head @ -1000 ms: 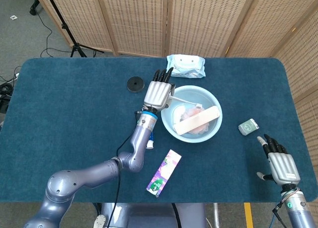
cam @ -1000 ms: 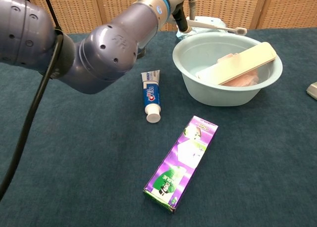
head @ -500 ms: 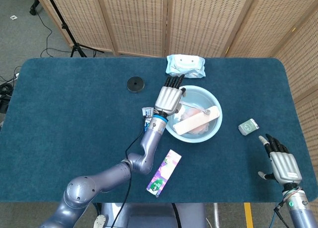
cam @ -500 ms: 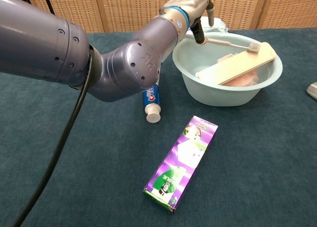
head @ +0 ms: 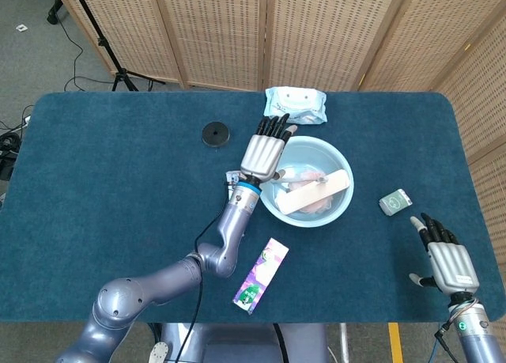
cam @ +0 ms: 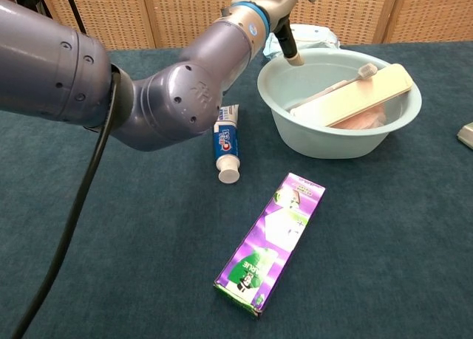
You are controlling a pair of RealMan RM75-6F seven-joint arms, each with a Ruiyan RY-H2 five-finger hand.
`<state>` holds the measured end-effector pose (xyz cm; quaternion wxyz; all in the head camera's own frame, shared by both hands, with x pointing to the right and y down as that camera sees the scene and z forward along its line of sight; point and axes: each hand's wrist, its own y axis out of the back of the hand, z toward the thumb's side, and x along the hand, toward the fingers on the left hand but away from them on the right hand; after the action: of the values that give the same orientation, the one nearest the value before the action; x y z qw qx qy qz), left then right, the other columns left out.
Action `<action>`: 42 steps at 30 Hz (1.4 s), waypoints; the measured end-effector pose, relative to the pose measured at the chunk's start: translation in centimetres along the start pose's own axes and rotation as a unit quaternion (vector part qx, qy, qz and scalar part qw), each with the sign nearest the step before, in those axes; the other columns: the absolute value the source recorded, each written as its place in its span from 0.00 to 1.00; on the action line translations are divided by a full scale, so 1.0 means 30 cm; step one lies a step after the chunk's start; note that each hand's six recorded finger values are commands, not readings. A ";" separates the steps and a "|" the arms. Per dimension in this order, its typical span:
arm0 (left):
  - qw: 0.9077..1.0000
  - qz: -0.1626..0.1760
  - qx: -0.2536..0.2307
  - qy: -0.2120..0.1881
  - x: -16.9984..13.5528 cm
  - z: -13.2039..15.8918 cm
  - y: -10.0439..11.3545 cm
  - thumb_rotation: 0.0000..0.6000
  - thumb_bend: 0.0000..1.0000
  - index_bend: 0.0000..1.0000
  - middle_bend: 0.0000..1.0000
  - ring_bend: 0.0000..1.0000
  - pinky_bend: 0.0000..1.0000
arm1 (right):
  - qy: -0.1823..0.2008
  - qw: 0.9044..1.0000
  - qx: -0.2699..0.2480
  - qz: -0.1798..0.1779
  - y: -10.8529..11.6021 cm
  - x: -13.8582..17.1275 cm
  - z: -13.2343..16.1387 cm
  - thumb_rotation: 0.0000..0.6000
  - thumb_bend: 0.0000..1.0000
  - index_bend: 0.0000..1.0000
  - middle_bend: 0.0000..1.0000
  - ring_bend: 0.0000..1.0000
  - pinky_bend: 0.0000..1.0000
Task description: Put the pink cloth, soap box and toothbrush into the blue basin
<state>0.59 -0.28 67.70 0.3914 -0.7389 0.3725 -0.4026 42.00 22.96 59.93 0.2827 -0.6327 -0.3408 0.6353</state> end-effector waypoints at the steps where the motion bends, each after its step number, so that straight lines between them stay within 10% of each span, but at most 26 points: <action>1: 1.000 0.001 0.000 0.001 -0.002 -0.009 0.004 1.00 0.15 0.13 0.00 0.00 0.00 | 0.001 1.000 0.000 0.000 0.000 0.001 0.001 1.00 0.10 0.05 0.00 0.00 0.14; 17: 0.999 -0.007 0.041 0.021 -0.146 -0.365 0.183 1.00 0.15 0.13 0.00 0.00 0.00 | 0.015 1.000 0.016 0.000 -0.009 0.012 0.043 1.00 0.10 0.05 0.00 0.00 0.14; 30: 0.990 -0.078 0.061 0.103 -0.600 -0.812 0.293 1.00 0.15 0.13 0.00 0.00 0.00 | 0.045 0.998 0.042 0.006 -0.041 0.032 0.121 1.00 0.10 0.05 0.00 0.00 0.14; 42: 0.978 -0.120 0.093 0.141 -0.952 -0.982 0.313 1.00 0.16 0.13 0.00 0.00 0.00 | 0.063 0.996 0.055 -0.006 -0.037 0.060 0.168 1.00 0.10 0.05 0.00 0.00 0.14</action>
<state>-39.09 12.33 61.68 0.3508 -0.6741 0.2935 -0.5800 36.84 24.69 59.54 0.3418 -0.6529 -0.2901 0.6105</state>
